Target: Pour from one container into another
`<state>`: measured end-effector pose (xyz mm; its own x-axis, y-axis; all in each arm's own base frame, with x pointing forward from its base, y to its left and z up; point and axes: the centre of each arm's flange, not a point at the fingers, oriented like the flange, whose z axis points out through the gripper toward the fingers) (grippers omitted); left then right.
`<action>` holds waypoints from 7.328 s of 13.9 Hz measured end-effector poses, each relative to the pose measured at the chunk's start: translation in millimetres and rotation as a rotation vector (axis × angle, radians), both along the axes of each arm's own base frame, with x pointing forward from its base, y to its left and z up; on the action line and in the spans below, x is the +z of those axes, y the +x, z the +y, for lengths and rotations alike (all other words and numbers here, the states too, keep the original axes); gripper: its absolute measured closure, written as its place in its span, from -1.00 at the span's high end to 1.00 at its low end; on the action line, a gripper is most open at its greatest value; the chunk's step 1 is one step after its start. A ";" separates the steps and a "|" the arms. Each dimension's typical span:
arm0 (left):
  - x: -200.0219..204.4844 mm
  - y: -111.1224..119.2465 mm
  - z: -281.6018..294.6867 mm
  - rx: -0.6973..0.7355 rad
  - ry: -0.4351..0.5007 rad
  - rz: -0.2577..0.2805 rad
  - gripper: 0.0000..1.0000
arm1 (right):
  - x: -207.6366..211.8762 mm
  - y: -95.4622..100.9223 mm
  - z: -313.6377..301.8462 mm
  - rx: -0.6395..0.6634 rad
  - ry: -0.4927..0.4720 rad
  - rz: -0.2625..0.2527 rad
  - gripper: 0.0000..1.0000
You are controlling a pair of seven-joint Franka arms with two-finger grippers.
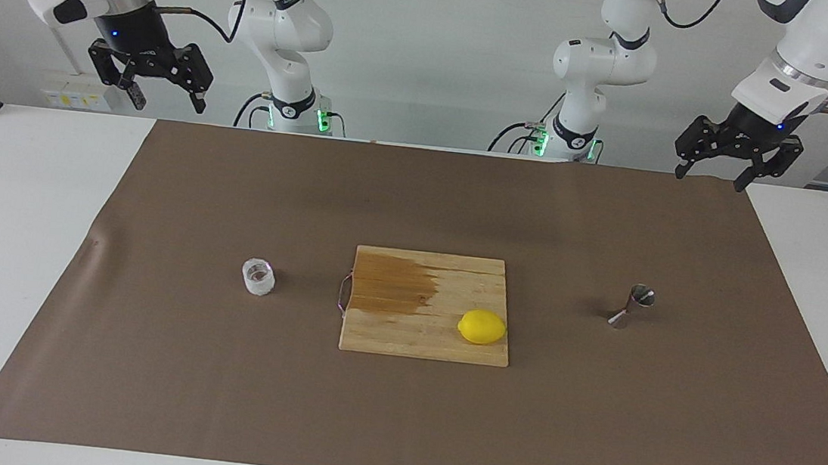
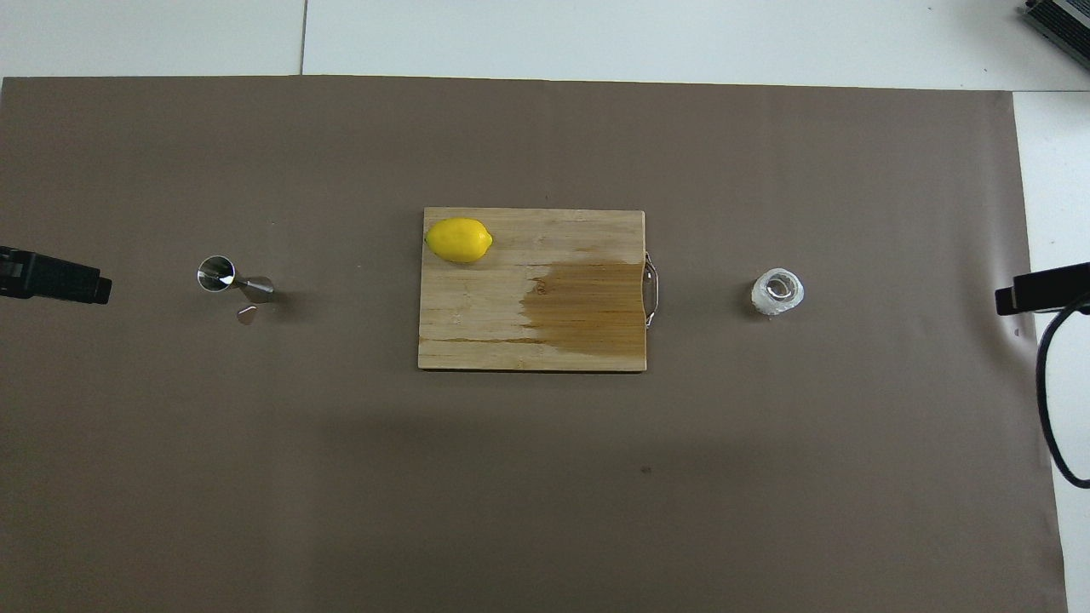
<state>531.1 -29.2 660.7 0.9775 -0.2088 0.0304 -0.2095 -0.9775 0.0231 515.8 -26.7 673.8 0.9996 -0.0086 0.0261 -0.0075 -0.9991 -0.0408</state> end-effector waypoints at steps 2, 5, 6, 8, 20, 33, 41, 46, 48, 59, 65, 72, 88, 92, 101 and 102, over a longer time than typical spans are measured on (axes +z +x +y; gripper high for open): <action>-1.0 -0.3 -0.2 -0.004 0.000 0.004 1.00 | -0.2 -0.1 0.0 0.000 0.000 0.000 1.00; -3.0 -0.7 -0.1 -0.005 0.000 0.012 1.00 | -0.8 0.0 0.0 0.000 0.000 0.002 1.00; -4.1 -2.0 0.4 0.000 0.001 0.023 1.00 | -1.0 0.0 0.0 0.000 0.000 0.002 1.00; -7.6 -7.8 5.1 0.061 0.003 0.068 1.00 | -1.4 0.0 0.0 0.000 0.000 0.003 1.00; -66.1 -39.8 51.2 1.116 -0.219 0.226 1.00 | -2.1 0.0 0.0 0.000 0.000 0.005 1.00; -178.6 -9.4 147.5 1.769 -0.641 0.649 1.00 | -2.1 0.0 0.0 0.000 0.000 0.005 1.00; -259.9 15.3 148.0 2.023 -0.815 0.871 1.00 | -2.1 0.0 0.0 0.000 0.000 0.005 1.00; -295.7 15.4 145.8 2.041 -0.826 0.923 1.00 | -2.1 0.0 0.0 0.000 0.000 0.005 1.00; -309.3 12.3 143.7 2.013 -0.857 0.932 1.00 | -2.1 0.0 0.0 0.000 0.000 0.005 1.00; -349.4 8.0 129.3 1.954 -1.031 0.882 1.00 | -2.2 0.0 0.0 0.000 0.000 0.005 1.00; -353.2 10.4 121.1 1.959 -1.038 0.863 1.00 | -2.2 0.0 0.0 0.000 0.000 0.005 1.00; -355.5 8.7 121.7 1.966 -1.035 0.864 0.96 | -2.2 0.0 0.0 0.000 0.000 0.005 1.00; -359.0 7.2 122.0 1.983 -1.036 0.854 -0.05 | -2.2 0.0 0.0 0.000 0.000 0.005 1.00; -359.4 7.3 121.7 1.986 -1.036 0.851 -0.05 | -2.2 0.0 0.0 0.000 0.000 0.005 1.00; -322.7 37.1 62.8 1.960 -1.005 0.949 -0.05 | -2.2 0.0 0.0 0.000 0.000 0.005 1.00; -312.7 42.5 48.1 1.951 -0.997 0.963 -0.05 | -2.2 0.0 0.0 0.000 0.000 0.005 1.00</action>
